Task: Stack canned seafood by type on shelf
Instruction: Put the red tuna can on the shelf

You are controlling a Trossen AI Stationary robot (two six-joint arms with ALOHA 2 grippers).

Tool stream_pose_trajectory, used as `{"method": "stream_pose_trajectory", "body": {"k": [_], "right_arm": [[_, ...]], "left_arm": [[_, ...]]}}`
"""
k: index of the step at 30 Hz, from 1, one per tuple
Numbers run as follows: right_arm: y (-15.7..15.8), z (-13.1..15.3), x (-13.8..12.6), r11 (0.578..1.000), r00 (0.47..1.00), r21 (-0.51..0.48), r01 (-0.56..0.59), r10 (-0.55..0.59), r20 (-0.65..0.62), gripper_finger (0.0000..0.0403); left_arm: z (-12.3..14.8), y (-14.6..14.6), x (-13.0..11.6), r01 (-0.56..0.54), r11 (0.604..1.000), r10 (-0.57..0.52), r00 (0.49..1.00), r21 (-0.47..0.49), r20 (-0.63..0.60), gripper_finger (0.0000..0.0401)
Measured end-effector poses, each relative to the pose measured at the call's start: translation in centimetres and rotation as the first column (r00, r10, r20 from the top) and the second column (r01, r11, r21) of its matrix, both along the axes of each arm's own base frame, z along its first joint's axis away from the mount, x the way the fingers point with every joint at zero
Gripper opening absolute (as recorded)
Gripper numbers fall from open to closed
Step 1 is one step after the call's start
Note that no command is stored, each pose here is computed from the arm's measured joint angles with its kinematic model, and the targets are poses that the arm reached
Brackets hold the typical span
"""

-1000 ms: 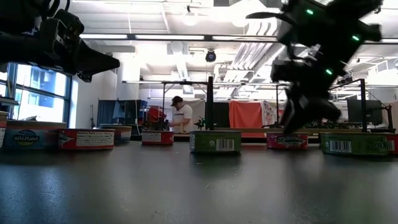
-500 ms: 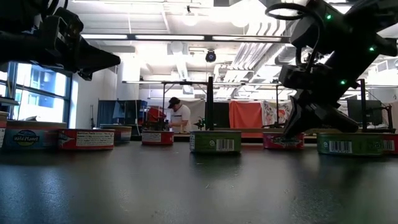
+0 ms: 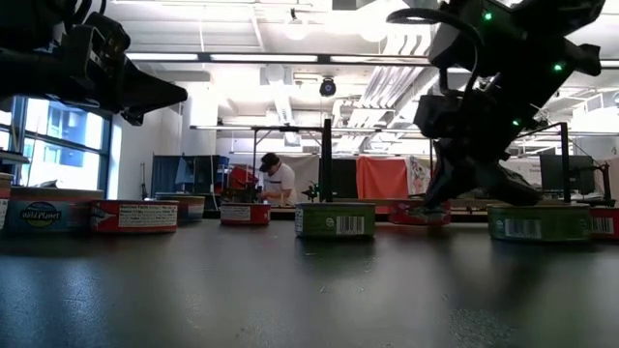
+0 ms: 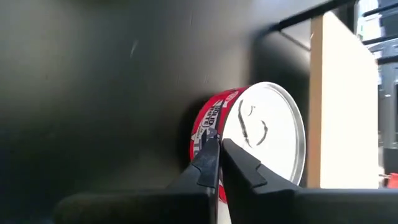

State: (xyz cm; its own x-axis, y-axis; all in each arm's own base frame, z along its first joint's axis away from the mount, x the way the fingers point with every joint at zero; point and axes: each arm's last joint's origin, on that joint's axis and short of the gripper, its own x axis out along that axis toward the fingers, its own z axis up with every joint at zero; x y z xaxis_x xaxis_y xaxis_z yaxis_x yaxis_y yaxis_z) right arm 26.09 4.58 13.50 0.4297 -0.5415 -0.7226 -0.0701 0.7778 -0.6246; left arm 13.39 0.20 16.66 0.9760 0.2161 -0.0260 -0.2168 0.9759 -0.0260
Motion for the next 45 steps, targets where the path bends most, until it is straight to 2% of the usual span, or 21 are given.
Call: {"method": "stream_pose_trajectory", "body": {"k": [5, 8, 15, 20, 27, 30, 33, 35, 38, 40, 43, 45], "right_arm": [[1.2, -0.3, 1.7, 0.996, 1.000, -0.086, 0.004, -0.003, 0.011, 0.0000], [1.8, 0.2, 2.5, 0.987, 0.999, -0.160, 0.023, -0.015, 0.047, 0.0000], [2.3, 1.7, 3.3, 0.968, 0.997, -0.251, 0.023, -0.005, 0.071, 0.0000], [1.2, 2.1, 3.5, 0.923, 0.991, -0.369, 0.111, -0.074, 0.111, 0.0001], [-1.8, 2.3, 4.0, 0.898, 0.980, -0.393, 0.199, -0.169, 0.110, 0.0001], [-2.3, 3.0, 4.1, 0.942, 0.982, -0.285, 0.175, -0.148, 0.113, 0.0000], [-3.0, 4.0, 4.0, 0.988, 0.982, -0.070, 0.139, -0.128, 0.137, 0.0002], [-3.4, 4.7, 3.9, 0.993, 0.983, 0.064, 0.101, -0.110, 0.149, 0.0013], [-4.0, 4.9, 3.9, 0.974, 0.989, 0.224, 0.026, -0.057, 0.134, 0.0047], [-4.3, 4.5, 4.0, 0.963, 0.994, 0.268, -0.006, -0.022, 0.104, 0.0075], [-4.9, 3.3, 4.3, 0.968, 0.999, 0.251, 0.005, -0.019, 0.051, 0.0105], [-5.2, 2.4, 4.5, 0.971, 1.000, 0.239, 0.016, -0.020, 0.015, 0.0112]], "left_arm": [[0.0, 0.0, 0.0, 0.000, 1.000, 0.000, 1.000, 0.000, 0.000, 0.0020], [0.0, 0.0, 0.0, 0.000, 1.000, 0.000, 1.000, 0.000, 0.000, 0.0020], [0.0, 0.0, 0.0, 0.000, 1.000, 0.000, 1.000, 0.000, -0.001, 0.0020], [0.0, 0.0, 0.0, 0.000, 1.000, 0.000, 1.000, 0.000, -0.002, 0.0020], [0.0, 0.0, 0.0, 0.000, 1.000, 0.000, 1.000, 0.001, -0.002, 0.0020], [0.0, 0.0, 0.0, 0.000, 1.000, 0.000, 1.000, 0.001, -0.002, 0.0020], [0.0, 0.0, 0.0, 0.000, 1.000, 0.000, 1.000, 0.001, -0.002, 0.0020], [0.0, 0.0, 0.0, 0.000, 1.000, 0.000, 1.000, 0.001, -0.003, 0.0020], [0.0, 0.0, 0.0, 0.000, 1.000, 0.000, 1.000, 0.001, -0.003, 0.0020], [0.0, 0.0, 0.0, 0.000, 1.000, 0.000, 1.000, 0.001, -0.003, 0.0020], [0.0, 0.0, 0.0, 0.000, 1.000, 0.000, 1.000, 0.004, -0.003, 0.0020], [0.0, 0.0, 0.0, 0.001, 1.000, -0.001, 1.000, 0.004, -0.006, 0.0020]]}}
